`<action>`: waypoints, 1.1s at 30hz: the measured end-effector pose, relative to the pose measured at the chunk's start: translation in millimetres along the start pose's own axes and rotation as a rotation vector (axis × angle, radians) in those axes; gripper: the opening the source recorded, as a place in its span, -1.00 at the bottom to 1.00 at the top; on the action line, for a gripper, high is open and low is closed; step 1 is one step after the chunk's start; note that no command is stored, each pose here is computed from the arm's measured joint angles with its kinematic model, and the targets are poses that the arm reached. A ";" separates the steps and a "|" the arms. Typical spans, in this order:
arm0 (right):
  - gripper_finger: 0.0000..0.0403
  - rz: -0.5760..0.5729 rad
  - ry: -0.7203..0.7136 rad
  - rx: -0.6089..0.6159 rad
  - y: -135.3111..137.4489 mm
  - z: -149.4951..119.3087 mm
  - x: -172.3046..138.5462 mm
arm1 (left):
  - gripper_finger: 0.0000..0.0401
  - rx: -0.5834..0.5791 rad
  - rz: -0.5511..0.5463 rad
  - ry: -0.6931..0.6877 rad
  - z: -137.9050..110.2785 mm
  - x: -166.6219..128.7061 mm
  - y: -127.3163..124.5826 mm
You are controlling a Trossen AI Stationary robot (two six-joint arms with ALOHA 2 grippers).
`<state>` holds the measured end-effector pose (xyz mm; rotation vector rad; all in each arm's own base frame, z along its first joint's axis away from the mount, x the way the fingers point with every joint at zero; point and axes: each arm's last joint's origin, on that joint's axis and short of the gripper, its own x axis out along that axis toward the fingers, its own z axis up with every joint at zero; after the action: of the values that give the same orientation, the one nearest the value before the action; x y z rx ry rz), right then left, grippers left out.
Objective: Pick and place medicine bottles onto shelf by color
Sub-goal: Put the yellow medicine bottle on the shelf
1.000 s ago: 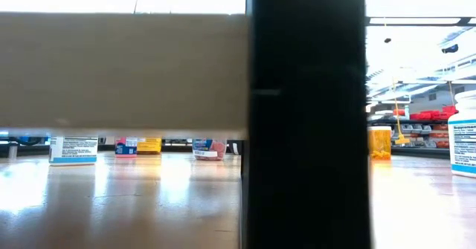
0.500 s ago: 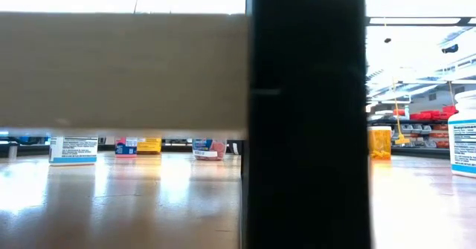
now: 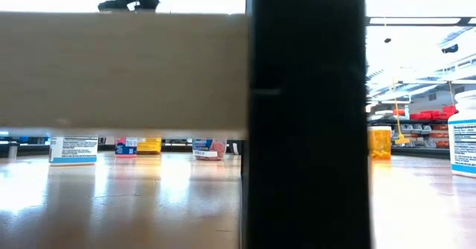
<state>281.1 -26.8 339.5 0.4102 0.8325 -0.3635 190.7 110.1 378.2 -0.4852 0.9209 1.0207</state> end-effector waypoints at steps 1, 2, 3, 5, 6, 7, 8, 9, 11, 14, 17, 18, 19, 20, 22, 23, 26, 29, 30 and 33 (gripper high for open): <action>-0.24 0.000 0.000 0.000 0.0 0.0 -0.1 | 0.34 0.006 0.016 0.021 3.0 7.1 -0.6; -0.16 -0.001 -0.001 0.000 0.0 0.0 -0.1 | 0.37 0.020 0.030 0.039 6.1 14.4 -1.6; -0.08 -0.001 -0.001 0.000 0.0 0.0 -0.1 | 0.40 0.039 0.046 0.058 9.2 22.3 -2.7; 0.07 -0.001 -0.001 0.000 0.0 0.0 -0.1 | 0.44 0.068 0.082 0.111 15.3 41.0 -3.9; 0.13 0.000 -0.001 0.000 0.0 0.0 -0.1 | 0.47 0.074 0.097 0.146 17.9 51.1 -3.6; 0.18 0.000 -0.001 0.000 0.0 0.0 -0.1 | 0.49 0.087 0.108 0.188 19.8 60.8 -2.8; 0.23 -0.001 -0.001 0.001 0.0 0.0 -0.1 | 0.51 0.088 0.117 0.229 21.4 70.5 -2.0; 0.27 -0.001 -0.001 0.005 0.0 0.1 -0.1 | 0.53 0.083 0.123 0.269 23.1 80.3 -0.6; 0.33 -0.002 -0.001 0.014 -0.1 0.0 -0.1 | 0.58 0.070 0.132 0.352 25.0 98.0 3.0; 0.37 -0.003 -0.002 0.026 -0.1 0.0 -0.1 | 0.65 0.074 0.098 0.442 26.9 116.9 7.2; 0.37 -0.004 -0.002 0.053 0.0 0.0 -0.1 | 0.71 0.087 0.074 0.461 29.1 124.4 10.5; 0.37 -0.007 -0.004 0.061 -0.1 0.1 -0.1 | 0.73 0.101 0.068 0.453 30.3 125.5 11.2; 0.37 -0.007 -0.004 0.068 -0.1 0.1 -0.1 | 0.74 0.108 0.062 0.440 31.8 126.7 11.7; 0.37 -0.007 -0.004 0.072 -0.1 0.1 -0.1 | 0.75 0.114 0.058 0.431 33.3 127.8 13.2; 0.37 -0.014 -0.008 0.083 -0.3 0.2 -0.1 | 0.76 0.124 0.048 0.423 35.4 129.4 17.0; 0.37 -0.022 -0.012 0.088 -0.6 0.3 -0.1 | 0.76 0.131 0.039 0.421 36.5 130.7 18.6; 0.37 -0.030 -0.017 0.092 -0.8 0.4 -0.1 | 0.76 0.138 0.032 0.437 37.9 137.4 22.7; 0.37 -0.030 -0.017 0.110 -0.8 0.4 -0.1 | 0.76 0.151 0.020 0.455 38.5 144.1 23.7; 0.37 -0.030 -0.017 0.111 -0.8 0.4 -0.1 | 0.76 0.155 0.009 0.463 38.6 147.4 22.6; 0.37 -0.031 -0.017 0.115 -0.8 0.4 -0.1 | 0.76 0.173 -0.005 0.467 39.6 156.4 19.2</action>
<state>280.9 -27.7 339.7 0.5012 0.8040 -0.4443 223.4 227.3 270.6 -0.5916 1.4099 0.8258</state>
